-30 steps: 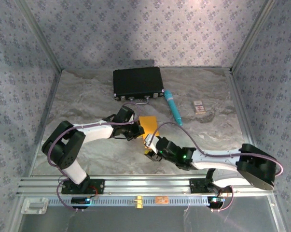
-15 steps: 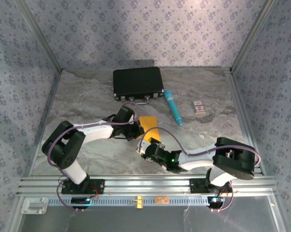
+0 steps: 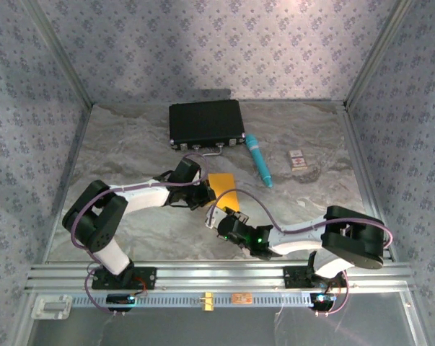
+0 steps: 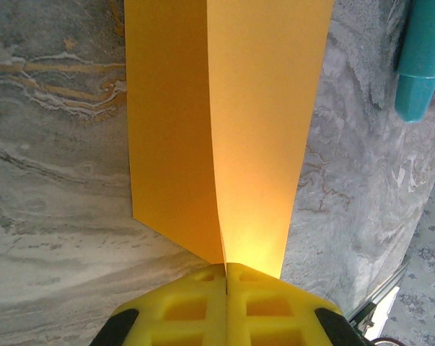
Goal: Fold a paper plane with a square sheet of paper (pick it up from the middle)
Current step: Third fold the triangle at the center of the table.
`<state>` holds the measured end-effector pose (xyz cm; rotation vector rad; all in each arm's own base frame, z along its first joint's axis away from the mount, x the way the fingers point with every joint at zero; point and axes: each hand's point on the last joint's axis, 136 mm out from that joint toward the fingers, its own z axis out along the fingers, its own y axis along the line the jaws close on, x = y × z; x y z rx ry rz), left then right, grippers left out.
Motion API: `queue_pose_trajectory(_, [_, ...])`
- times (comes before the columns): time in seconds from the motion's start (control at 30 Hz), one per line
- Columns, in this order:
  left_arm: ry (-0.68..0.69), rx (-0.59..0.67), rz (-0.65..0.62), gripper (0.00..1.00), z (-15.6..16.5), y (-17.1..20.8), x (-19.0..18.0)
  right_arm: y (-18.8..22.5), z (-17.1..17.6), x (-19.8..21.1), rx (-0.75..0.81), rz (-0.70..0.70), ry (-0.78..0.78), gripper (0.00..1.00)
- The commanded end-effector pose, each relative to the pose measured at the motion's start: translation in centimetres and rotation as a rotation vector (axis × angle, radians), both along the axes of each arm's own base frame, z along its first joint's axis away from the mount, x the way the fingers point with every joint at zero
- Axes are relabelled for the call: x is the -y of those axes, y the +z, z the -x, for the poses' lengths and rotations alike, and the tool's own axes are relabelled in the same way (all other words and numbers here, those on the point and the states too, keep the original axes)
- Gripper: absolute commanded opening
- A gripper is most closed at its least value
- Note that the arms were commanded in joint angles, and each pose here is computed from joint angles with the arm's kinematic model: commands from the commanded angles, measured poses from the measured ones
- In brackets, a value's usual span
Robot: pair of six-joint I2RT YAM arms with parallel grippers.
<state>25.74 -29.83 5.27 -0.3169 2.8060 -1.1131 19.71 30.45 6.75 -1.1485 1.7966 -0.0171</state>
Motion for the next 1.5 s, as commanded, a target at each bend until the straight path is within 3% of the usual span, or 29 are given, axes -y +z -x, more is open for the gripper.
queue_pose_trajectory(0.0, [-0.003,-0.001,0.010,0.01,0.2,0.5,-0.1,0.1,-0.1,0.5,-0.008,-0.023,-0.026,0.26])
queue_pose_trajectory(0.4, [0.000,0.001,0.006,0.04,0.2,0.4,-0.2,0.0,-0.1,0.3,-0.031,-0.041,-0.031,0.10])
queue_pose_trajectory(0.67, [-0.002,0.062,-0.058,0.31,-0.2,1.4,-1.5,-0.4,0.1,0.4,-0.153,-0.102,-0.051,0.06])
queue_pose_trajectory(0.8, [0.019,0.102,-0.088,0.40,-0.7,2.2,-2.7,-0.6,0.4,0.6,-0.253,-0.151,-0.056,0.05])
queue_pose_trajectory(1.07, [0.053,0.174,-0.141,0.45,-1.6,3.7,-4.2,-0.6,0.8,1.3,-0.433,-0.208,-0.076,0.05])
queue_pose_trajectory(1.47, [0.069,0.201,-0.136,0.45,-1.9,4.6,-4.6,-0.3,0.9,1.4,-0.594,-0.335,-0.121,0.05])
